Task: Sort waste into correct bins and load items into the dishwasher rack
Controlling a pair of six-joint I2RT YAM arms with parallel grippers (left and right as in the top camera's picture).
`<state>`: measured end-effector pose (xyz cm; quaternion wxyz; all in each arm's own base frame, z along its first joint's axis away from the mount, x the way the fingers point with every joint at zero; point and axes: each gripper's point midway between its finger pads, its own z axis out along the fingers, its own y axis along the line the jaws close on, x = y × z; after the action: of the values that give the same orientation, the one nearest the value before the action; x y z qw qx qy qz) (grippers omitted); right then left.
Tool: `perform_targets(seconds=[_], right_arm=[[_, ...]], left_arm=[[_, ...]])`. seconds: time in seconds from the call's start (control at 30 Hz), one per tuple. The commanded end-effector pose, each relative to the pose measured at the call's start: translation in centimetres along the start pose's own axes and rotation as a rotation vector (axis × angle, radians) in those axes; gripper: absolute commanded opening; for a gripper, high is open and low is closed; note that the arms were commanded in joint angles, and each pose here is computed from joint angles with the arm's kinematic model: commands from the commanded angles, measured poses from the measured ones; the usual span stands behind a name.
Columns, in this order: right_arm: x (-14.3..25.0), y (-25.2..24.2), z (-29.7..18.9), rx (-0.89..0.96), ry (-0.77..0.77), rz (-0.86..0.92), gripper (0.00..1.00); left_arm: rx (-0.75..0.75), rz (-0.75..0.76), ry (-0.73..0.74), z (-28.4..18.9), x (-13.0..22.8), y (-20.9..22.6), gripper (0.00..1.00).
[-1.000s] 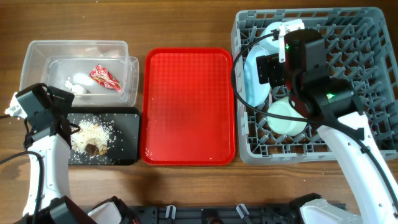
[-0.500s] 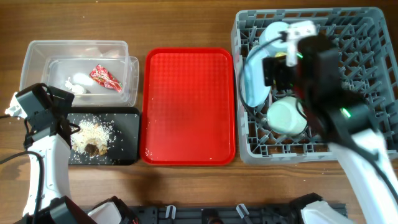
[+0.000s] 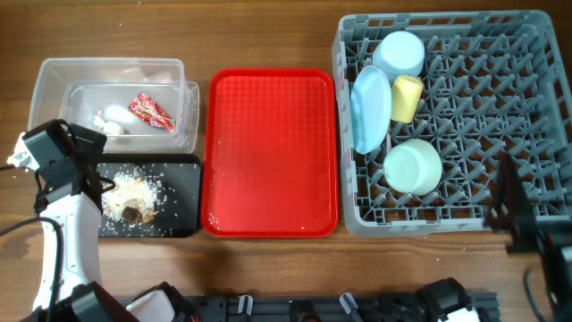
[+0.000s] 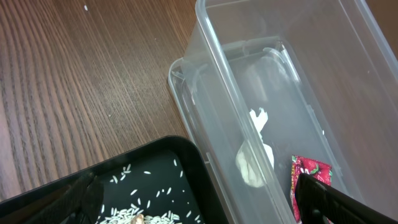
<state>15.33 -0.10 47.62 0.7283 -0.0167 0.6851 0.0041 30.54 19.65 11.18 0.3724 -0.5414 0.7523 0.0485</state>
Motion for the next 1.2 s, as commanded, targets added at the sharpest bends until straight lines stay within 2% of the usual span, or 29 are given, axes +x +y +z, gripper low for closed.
perform_targets(seconds=[0.0, 0.13, 0.4, 0.63, 1.17], right_arm=[[0.0, -0.6, -2.3, -0.005, -0.026, 0.020, 1.00], [2.7, -0.6, -2.8, -0.008, 0.075, -0.010, 1.00], [11.8, -1.0, -5.2, -0.020, 0.454, -0.123, 1.00], [16.7, -1.8, -8.3, -0.027, 0.692, -0.195, 1.00], [17.0, -1.9, -8.6, -0.028, 0.709, -0.199, 1.00]], left_arm=[[0.008, 0.007, -0.023, -0.4, -0.8, -0.2, 1.00], [0.008, 0.007, -0.023, -0.4, -0.8, -0.2, 1.00], [0.008, 0.007, -0.023, -0.4, -0.8, -0.2, 1.00], [0.008, 0.007, -0.023, -0.4, -0.8, -0.2, 1.00], [0.008, 0.007, -0.023, -0.4, -0.8, -0.2, 1.00]])
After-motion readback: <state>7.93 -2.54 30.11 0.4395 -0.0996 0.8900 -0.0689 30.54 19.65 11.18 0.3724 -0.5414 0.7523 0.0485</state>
